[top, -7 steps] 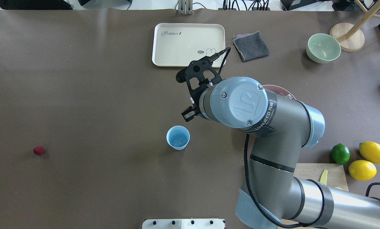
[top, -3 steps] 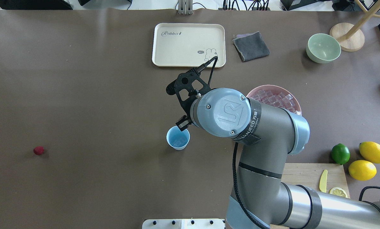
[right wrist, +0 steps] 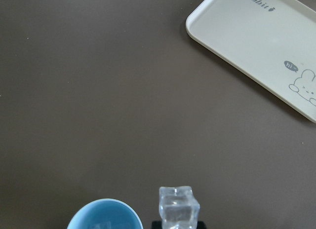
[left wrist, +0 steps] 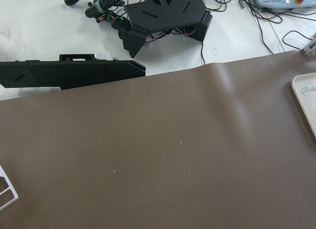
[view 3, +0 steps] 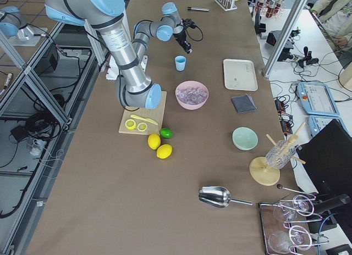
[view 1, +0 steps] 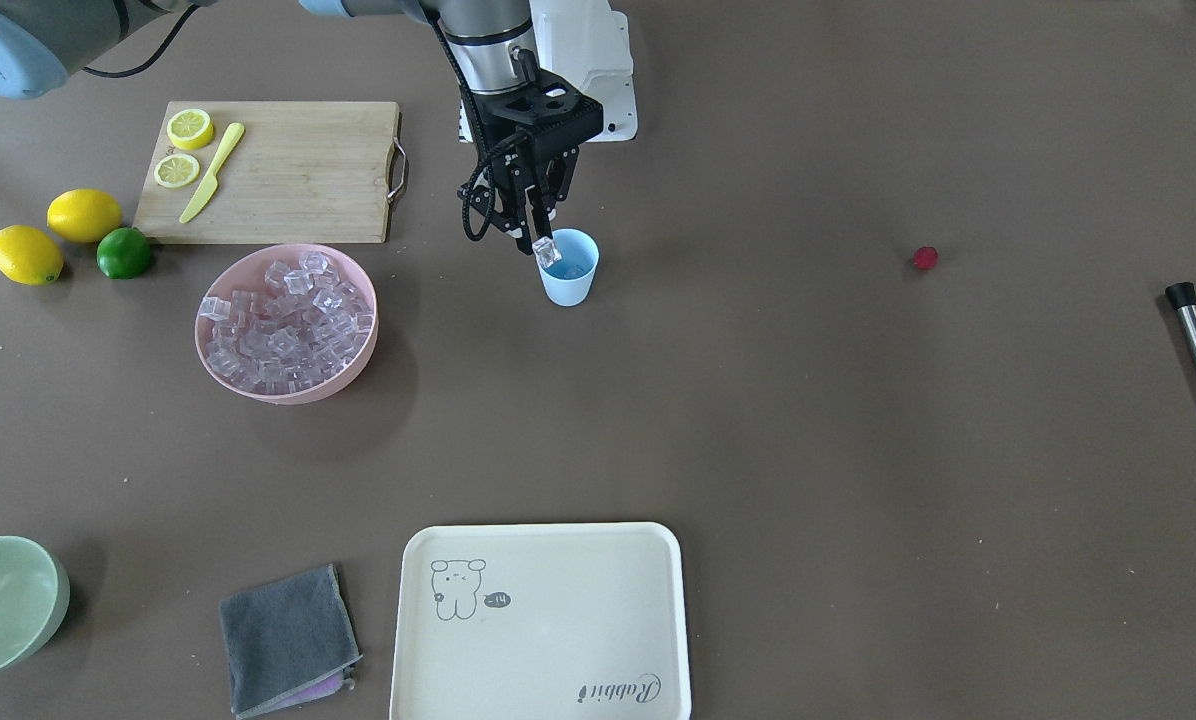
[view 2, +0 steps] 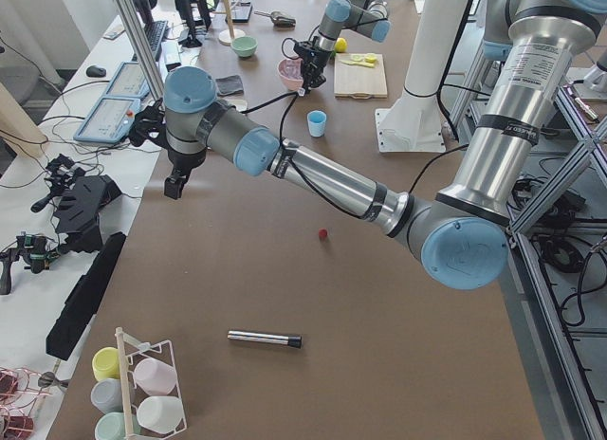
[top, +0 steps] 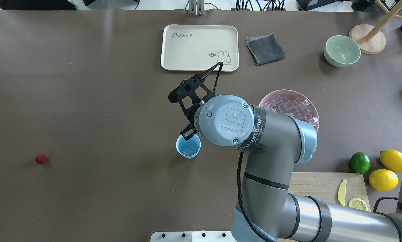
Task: Mash ice and strawberries in cup
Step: 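Lower the right gripper into the cup and release the ice cube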
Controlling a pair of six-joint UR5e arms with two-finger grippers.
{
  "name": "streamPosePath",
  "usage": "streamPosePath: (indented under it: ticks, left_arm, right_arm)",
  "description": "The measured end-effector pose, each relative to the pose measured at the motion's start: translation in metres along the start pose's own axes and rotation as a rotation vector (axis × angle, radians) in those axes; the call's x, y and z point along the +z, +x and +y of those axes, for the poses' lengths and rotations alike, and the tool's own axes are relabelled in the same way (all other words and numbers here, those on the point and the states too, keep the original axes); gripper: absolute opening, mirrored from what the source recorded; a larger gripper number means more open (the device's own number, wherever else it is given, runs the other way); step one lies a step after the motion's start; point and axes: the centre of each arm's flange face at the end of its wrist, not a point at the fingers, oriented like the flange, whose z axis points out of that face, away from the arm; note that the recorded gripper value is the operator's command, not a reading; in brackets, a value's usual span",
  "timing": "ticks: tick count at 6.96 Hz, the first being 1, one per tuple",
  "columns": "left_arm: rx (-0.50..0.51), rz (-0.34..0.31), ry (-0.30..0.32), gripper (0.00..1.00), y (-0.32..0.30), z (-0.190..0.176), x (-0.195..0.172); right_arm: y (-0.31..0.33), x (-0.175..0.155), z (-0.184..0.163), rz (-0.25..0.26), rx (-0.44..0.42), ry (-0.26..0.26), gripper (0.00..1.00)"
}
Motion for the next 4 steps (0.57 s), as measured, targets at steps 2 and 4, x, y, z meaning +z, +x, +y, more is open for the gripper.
streamPosePath:
  ticks: [2,4]
  left_arm:
    - [0.004,0.001,0.003,0.98,0.002,-0.001,-0.001]
    - [0.007,0.001,0.006,0.98,0.004,-0.002,-0.003]
  right_arm:
    - [-0.011,0.009,0.007,-0.004,-0.012,-0.021,0.00]
    - [-0.018,0.023,0.011,-0.011,-0.023,-0.027,0.00]
